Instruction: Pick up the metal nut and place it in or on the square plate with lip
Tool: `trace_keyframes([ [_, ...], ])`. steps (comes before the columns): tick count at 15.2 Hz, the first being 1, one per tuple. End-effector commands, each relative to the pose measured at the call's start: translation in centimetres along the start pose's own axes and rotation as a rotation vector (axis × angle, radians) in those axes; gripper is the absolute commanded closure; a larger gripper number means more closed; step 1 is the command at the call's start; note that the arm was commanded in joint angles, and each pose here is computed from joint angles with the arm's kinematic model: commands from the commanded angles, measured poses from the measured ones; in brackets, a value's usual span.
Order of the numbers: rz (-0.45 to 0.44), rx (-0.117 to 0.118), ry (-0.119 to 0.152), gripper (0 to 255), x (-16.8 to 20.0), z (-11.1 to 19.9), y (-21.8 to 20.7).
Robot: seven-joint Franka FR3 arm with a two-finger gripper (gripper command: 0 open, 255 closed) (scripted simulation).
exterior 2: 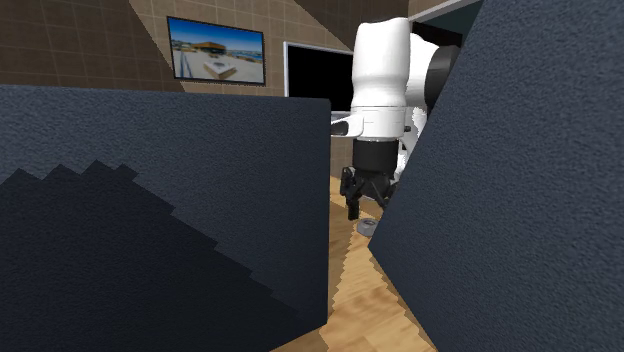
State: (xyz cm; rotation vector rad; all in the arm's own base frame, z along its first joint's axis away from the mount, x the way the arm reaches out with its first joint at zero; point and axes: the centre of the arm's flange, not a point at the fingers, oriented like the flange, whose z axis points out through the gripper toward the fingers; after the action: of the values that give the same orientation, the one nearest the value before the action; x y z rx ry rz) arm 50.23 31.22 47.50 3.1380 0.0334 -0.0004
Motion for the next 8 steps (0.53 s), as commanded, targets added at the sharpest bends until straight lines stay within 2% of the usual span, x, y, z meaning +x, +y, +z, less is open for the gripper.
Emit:
trace_keyframes([
  [1,0.0,0.0,0.0,0,0.0,0.0,0.0],
  [2,0.0,0.0,0.0,255,0.0,0.0,0.0],
  [8,0.0,0.0,0.0,255,0.04,-0.07,0.02],
])
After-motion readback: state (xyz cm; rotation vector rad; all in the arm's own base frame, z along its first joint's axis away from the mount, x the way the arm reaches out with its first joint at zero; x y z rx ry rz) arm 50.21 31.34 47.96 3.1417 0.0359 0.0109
